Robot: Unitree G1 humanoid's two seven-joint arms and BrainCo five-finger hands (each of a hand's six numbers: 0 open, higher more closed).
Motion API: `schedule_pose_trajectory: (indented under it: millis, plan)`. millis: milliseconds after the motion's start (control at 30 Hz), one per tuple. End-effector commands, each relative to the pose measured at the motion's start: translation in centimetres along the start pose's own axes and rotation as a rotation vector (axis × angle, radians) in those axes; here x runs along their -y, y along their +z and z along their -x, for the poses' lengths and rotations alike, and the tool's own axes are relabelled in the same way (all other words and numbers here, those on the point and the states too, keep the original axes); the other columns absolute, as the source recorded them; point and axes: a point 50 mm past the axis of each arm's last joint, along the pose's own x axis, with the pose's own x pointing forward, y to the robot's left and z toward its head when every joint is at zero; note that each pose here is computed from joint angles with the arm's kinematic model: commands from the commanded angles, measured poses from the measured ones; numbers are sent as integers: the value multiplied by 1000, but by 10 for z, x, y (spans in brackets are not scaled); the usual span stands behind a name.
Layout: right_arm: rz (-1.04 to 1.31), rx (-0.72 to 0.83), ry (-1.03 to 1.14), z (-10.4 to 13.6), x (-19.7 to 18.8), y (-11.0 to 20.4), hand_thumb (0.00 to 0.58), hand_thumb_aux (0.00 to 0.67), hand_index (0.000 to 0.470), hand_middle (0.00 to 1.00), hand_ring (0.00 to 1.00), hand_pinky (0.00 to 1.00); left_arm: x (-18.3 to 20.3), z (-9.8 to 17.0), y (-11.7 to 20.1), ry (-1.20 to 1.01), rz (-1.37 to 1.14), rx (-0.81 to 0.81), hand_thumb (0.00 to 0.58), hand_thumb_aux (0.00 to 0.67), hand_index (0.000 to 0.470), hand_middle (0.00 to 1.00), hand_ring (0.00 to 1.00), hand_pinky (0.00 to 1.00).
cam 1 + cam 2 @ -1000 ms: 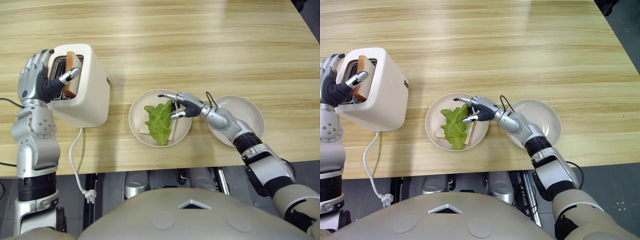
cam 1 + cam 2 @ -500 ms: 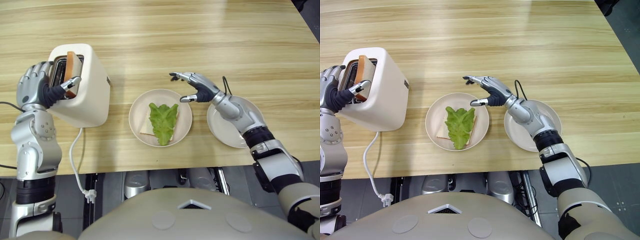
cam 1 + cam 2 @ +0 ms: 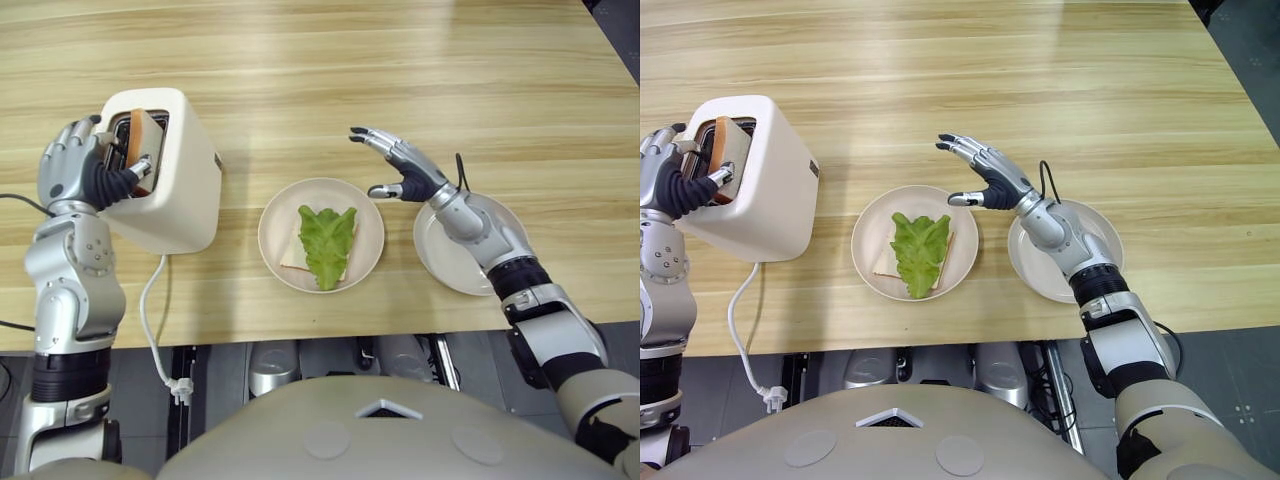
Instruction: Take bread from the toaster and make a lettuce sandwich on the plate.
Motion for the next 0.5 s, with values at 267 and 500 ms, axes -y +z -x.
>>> schedule_pose_trajectory:
  millis: [267,500]
  plan:
    - [-11,-27,-78,4,7,-4,0,0,0,0,0,0,24,-1,-1,-130,18,8,580,670,460,0,0,0]
    - [-23,-32,-94,3,4,-3,0,0,0,0,0,0,21,-2,1,-117,33,19,580,670,460,0,0,0]
